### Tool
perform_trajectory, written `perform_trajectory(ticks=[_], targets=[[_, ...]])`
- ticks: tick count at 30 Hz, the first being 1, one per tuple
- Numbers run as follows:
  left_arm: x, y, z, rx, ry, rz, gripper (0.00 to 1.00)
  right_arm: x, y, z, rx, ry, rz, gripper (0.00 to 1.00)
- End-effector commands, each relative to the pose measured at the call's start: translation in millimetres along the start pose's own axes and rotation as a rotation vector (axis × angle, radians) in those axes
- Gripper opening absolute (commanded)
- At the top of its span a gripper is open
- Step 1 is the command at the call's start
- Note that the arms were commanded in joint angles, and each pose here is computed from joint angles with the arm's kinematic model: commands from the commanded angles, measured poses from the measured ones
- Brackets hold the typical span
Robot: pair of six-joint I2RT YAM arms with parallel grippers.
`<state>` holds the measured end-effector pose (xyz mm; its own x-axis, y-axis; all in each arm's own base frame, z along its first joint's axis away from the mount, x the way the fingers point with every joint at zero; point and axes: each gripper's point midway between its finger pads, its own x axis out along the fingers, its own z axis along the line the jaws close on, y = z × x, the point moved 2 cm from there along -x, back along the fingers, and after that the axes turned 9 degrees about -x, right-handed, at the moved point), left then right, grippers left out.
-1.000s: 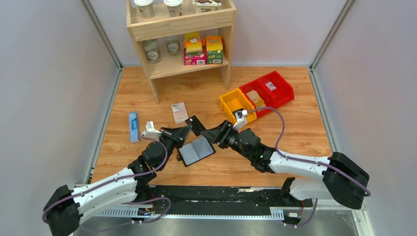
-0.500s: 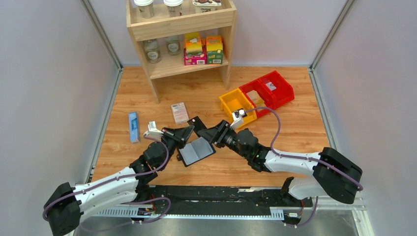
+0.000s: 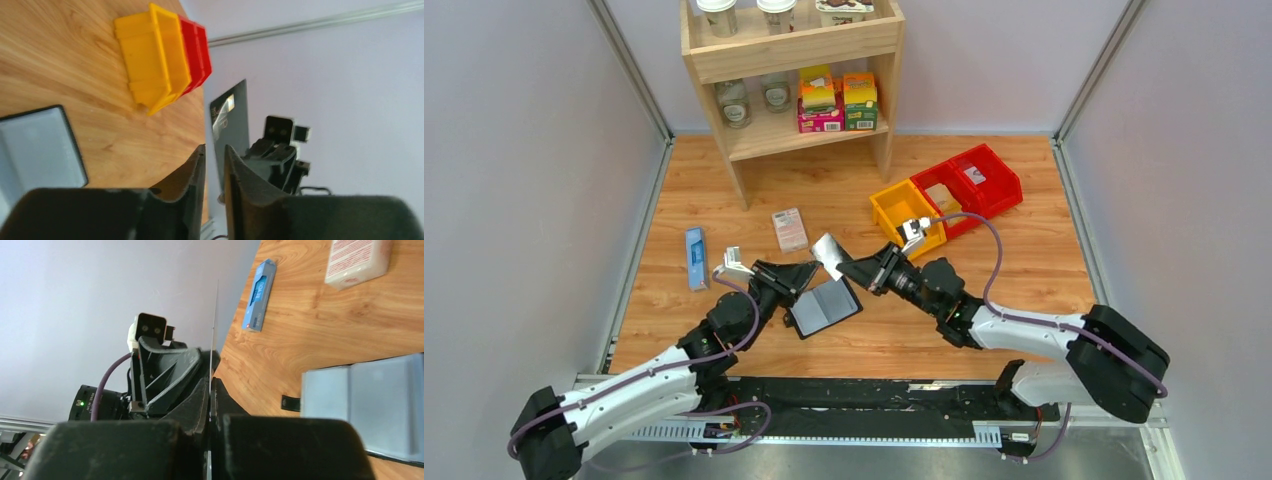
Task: Take the credit cards out of the card holder
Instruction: Place the credit card in the storage box.
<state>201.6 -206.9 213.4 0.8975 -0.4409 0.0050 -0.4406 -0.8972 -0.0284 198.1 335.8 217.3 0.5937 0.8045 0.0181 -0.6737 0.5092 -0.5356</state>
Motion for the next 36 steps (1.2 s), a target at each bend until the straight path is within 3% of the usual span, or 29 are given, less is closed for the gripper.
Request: perform_trajectory(ticks=[1,4,7,11,14,19,24,31,36], targets=[[-16.6,6.0,13.7,0.265,-0.125,0.106,0.35,-14.3,-20.1,-2.5,-0.113,-0.027,0.026,0.00],[-29.3,-0.8,9.3,0.445,-0.173,0.143,0.55,-24.5,-26.4,-14.9,-0.191,0.019,0.143,0.00],[-41.0,-6.4,12.8,0.589,-0.210,0.185,0.66,-37.8,-23.8,-19.4,-0.287,0.033,0.280,0.00],[-47.1,1.2,-7.7,0.793,-0.086,0.292,0.81,-53.2,-21.4,-6.1,-0.428,-0.016,0.427,0.00],[-46.8,12.4,-19.2,0.916,-0.024,0.406,0.83,-66.5,-15.6,-1.9,-0.485,-0.043,0.505,0.00],[-29.3,18.4,-23.6,0.995,0.022,0.532,0.85,-76.1,-12.7,8.1,-0.549,-0.120,0.548,0.00],[-25.9,33.5,-43.6,0.905,0.269,0.680,0.86,-81.7,-6.6,18.4,-0.556,-0.207,0.598,0.00],[-25.5,50.9,-45.5,0.908,0.361,0.827,0.84,-82.7,-6.8,28.0,-0.593,-0.285,0.593,0.00],[-27.3,61.1,-43.9,0.884,0.394,0.936,0.75,-81.6,-8.5,32.3,-0.621,-0.319,0.582,0.00]])
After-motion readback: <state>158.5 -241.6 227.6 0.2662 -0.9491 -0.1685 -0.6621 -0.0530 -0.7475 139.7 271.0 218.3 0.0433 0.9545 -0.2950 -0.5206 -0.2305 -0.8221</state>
